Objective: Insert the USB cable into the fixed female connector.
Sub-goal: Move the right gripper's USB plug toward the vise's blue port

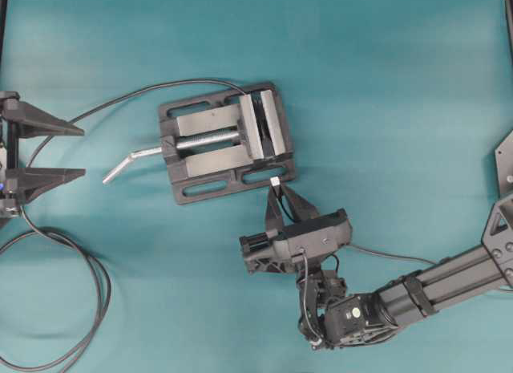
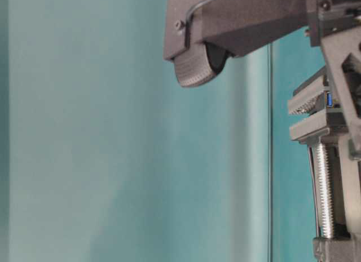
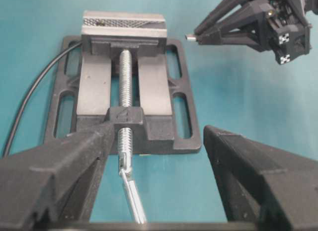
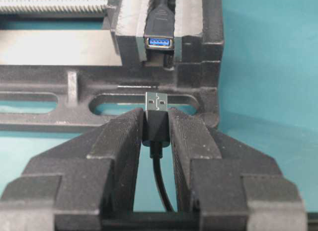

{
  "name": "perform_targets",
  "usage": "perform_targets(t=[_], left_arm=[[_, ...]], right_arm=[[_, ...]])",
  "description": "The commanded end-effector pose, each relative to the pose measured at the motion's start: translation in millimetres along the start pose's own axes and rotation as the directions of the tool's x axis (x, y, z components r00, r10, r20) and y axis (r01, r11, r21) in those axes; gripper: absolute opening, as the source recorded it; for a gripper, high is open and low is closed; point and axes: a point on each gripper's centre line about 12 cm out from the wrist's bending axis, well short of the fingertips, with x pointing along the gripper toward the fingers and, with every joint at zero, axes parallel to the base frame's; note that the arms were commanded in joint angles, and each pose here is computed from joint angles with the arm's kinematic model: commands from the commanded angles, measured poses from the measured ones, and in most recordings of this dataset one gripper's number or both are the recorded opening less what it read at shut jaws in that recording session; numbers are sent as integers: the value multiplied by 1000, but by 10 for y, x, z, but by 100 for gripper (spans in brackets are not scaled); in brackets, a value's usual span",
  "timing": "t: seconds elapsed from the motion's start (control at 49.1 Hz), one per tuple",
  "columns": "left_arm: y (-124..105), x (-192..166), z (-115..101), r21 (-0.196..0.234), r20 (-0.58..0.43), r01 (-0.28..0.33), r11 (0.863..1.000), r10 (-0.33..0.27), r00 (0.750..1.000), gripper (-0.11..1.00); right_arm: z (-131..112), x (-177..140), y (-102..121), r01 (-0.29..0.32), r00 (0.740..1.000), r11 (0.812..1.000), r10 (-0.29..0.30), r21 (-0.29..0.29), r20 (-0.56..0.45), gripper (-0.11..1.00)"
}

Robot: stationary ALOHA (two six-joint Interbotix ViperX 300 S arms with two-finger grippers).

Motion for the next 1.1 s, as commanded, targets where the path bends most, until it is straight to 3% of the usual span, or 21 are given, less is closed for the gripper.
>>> perform_targets(t=[0.0, 0.468, 0.672, 1.079], left_arm=[[-10, 6, 31, 20, 12, 5, 1000, -5, 1000, 88], [-1, 2, -38, 21, 0, 3, 1000, -3, 1000, 88], [-4, 1, -24, 20, 7, 4, 1000, -5, 1000, 88], [-1, 1, -39, 18, 3, 3, 1000, -3, 1000, 88]], right_arm=[[122, -45, 56, -1, 1000, 999, 1, 36, -1, 20], [71, -79, 76, 27, 996, 999, -24, -30, 87, 20], [-9, -90, 129, 19, 996, 999, -16, -31, 92, 20], [62, -71, 153, 17, 995, 1000, -15, -14, 99, 20]])
